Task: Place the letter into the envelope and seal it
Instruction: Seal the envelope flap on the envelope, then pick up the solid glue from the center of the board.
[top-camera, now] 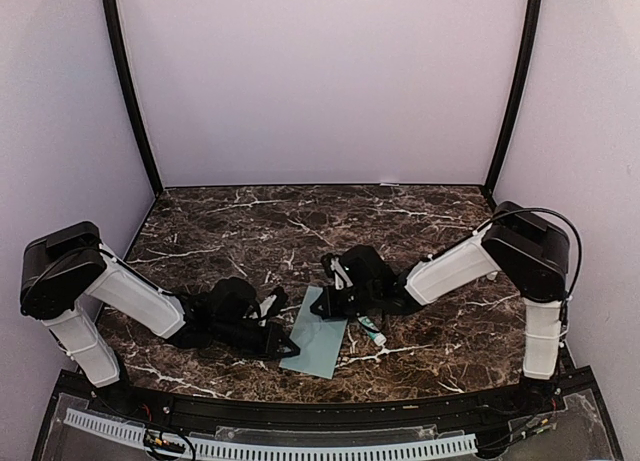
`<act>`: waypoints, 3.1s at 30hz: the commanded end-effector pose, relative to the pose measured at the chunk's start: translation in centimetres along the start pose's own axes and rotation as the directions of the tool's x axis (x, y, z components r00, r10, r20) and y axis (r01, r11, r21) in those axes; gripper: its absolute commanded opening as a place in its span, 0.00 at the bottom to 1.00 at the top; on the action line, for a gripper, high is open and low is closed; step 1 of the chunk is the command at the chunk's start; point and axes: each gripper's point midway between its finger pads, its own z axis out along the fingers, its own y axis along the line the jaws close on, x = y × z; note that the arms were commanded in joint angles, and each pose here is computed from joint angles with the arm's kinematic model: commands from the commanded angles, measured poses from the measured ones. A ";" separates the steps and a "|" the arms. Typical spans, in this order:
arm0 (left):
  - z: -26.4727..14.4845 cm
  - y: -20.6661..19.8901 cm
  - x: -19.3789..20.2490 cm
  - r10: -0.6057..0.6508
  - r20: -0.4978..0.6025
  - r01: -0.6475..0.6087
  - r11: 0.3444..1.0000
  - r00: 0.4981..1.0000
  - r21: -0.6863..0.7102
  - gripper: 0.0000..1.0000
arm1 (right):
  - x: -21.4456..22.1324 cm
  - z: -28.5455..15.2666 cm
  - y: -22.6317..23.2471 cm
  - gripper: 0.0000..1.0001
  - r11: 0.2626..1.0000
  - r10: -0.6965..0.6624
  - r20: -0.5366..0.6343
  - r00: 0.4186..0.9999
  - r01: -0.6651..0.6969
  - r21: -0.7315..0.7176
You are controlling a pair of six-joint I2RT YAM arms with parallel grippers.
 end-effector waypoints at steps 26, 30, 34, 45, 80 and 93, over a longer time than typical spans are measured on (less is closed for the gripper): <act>-0.1 2.9 2.4 -0.031 -0.068 0.023 0.994 0.997 -0.108 0.00 | 9.1 -1.6 -1.4 0.00 0.994 0.033 -0.185 0.982 -0.013 0.109; -0.1 3.0 2.5 -0.032 -0.068 0.025 0.994 0.997 -0.110 0.00 | 9.8 -1.6 -0.5 0.00 0.996 0.023 -0.200 0.979 -0.005 0.089; -0.2 2.9 2.4 -0.033 -0.065 0.025 0.994 0.997 -0.109 0.00 | 10.6 -1.5 0.3 0.00 0.998 0.013 -0.219 0.976 0.002 0.067; -0.2 2.8 2.3 -0.031 -0.061 0.024 0.994 0.998 -0.109 0.00 | 10.1 -2.1 2.3 0.00 1.000 -0.009 -0.199 0.980 0.015 0.025; -22.1 -4.3 -20.7 0.314 0.443 -0.263 0.949 0.840 -0.174 0.74 | 6.7 -15.5 -4.7 0.61 0.933 -0.130 -0.071 0.989 0.146 0.329; -20.3 1.1 -19.4 0.362 0.411 -0.247 0.919 0.836 -0.307 0.74 | 7.5 -12.4 -4.0 0.47 0.907 -0.184 -0.150 0.971 0.227 0.354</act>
